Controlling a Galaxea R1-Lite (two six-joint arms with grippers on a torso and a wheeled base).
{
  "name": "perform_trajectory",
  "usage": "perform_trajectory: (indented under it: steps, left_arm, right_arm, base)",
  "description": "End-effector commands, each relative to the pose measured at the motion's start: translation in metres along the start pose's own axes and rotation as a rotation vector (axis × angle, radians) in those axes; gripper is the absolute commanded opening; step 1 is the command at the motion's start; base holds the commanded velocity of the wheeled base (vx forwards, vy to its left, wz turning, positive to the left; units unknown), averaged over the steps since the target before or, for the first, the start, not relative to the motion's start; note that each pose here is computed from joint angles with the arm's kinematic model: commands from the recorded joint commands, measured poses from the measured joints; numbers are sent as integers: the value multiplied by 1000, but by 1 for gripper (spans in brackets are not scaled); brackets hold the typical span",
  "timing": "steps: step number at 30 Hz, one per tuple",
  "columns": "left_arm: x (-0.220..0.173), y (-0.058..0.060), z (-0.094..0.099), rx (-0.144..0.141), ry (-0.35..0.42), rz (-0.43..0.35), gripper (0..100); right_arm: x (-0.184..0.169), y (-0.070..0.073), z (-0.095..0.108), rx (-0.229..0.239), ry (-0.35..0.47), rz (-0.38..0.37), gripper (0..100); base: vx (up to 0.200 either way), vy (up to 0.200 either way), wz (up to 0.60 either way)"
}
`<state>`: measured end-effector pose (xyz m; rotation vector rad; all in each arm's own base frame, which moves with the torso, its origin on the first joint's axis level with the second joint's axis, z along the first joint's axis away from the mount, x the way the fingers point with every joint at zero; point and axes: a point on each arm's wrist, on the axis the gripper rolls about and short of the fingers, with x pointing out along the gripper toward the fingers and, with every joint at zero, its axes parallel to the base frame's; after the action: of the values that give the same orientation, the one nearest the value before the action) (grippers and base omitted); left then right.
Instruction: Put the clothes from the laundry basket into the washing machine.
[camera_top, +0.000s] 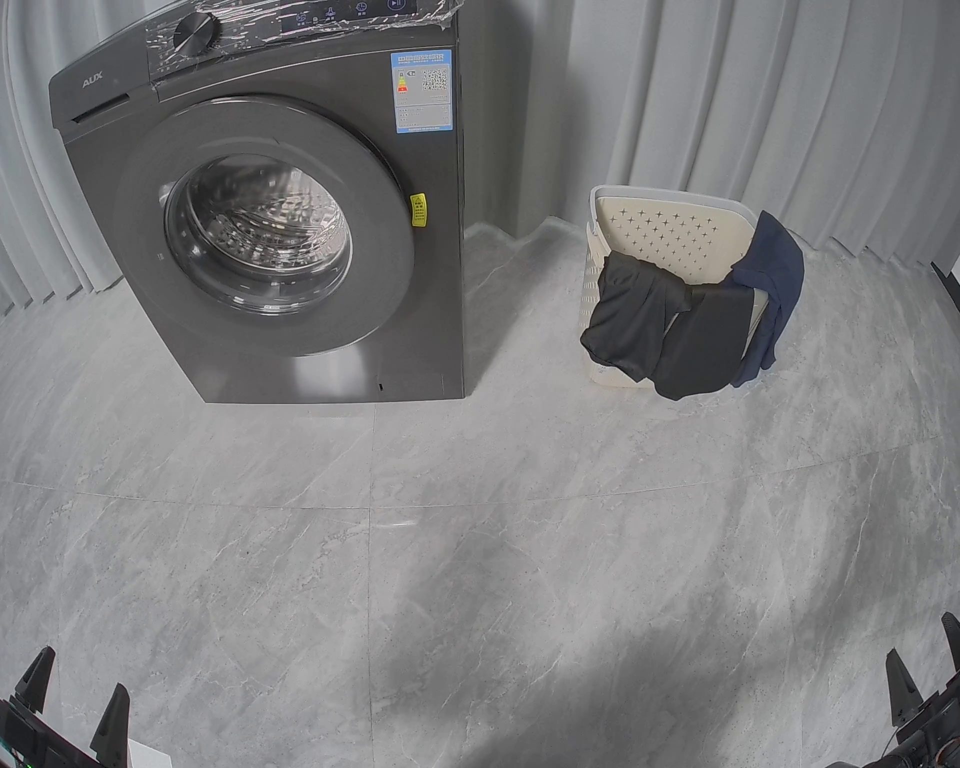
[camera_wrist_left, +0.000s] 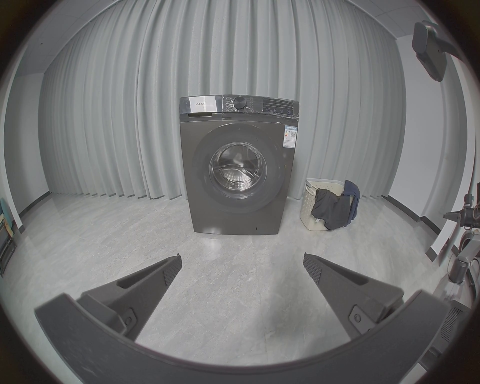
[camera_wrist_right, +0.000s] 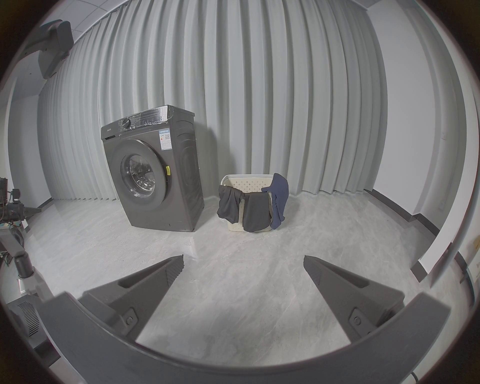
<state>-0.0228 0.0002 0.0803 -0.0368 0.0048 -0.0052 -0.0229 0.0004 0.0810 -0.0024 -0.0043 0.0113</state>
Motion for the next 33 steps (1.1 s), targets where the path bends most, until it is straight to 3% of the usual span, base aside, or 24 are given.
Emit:
perform_trajectory:
  steps: [1,5,14,26,33]
  left_arm:
    - [0,0,-4,0,0,1,100]
    - [0,0,-4,-2,0,1,100]
    - [0,0,-4,0,0,2,100]
    - [0,0,-4,-2,0,4,100]
    - [0,0,-4,0,0,4,100]
  right_arm:
    - [0,0,-5,-1,6,1,100]
    - [0,0,-5,-1,6,1,100]
    - [0,0,-5,-2,6,1,100]
    - [0,0,-5,-1,6,1,100]
    - [0,0,-5,-2,6,1,100]
  base:
    - [200,0,0]
    - [200,0,0]
    - [0,0,0]
    - [200,0,0]
    - [0,-29,0]
